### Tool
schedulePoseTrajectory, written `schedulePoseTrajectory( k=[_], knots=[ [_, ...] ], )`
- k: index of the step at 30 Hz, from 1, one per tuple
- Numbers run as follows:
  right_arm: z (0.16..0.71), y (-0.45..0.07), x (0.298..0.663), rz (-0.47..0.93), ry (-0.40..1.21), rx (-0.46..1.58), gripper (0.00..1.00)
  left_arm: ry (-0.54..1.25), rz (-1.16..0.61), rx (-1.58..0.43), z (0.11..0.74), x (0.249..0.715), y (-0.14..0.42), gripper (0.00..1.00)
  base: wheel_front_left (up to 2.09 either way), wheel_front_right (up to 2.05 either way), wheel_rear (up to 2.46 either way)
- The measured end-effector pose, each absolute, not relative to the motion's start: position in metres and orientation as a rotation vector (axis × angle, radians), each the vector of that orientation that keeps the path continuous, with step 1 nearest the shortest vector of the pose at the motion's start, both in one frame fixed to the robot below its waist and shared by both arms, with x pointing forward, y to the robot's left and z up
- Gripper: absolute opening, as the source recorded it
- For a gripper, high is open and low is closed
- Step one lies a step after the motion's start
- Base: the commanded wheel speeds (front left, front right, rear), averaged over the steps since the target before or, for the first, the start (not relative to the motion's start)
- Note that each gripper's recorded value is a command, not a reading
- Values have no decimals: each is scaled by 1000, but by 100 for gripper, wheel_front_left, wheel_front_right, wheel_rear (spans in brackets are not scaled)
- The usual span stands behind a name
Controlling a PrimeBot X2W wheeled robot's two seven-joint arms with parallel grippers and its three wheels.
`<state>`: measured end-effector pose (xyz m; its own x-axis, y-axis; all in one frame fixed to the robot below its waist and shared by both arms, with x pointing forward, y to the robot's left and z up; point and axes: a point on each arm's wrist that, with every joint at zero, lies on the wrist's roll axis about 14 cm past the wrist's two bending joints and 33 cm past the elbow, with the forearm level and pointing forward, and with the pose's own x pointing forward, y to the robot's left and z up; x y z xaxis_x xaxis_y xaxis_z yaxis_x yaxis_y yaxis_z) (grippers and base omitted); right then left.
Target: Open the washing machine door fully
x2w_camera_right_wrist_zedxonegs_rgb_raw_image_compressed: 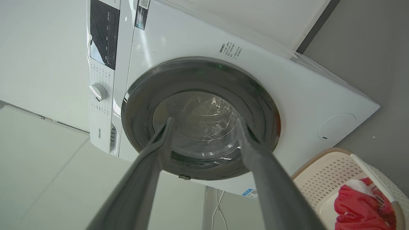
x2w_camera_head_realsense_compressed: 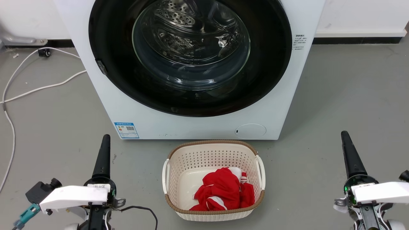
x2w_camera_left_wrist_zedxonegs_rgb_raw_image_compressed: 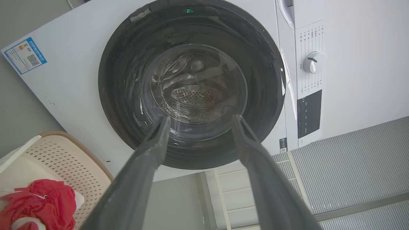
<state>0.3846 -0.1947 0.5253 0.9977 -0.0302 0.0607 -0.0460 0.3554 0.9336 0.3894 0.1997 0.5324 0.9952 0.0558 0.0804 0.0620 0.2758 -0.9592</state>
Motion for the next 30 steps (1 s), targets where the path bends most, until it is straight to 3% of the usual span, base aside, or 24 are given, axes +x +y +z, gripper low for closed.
schedulePoseTrajectory(
  k=[30],
  knots=[
    [551,-180,378,72,-154,516,100,-189,-69,-640,566,389,177,100,0,0,0]
  ],
)
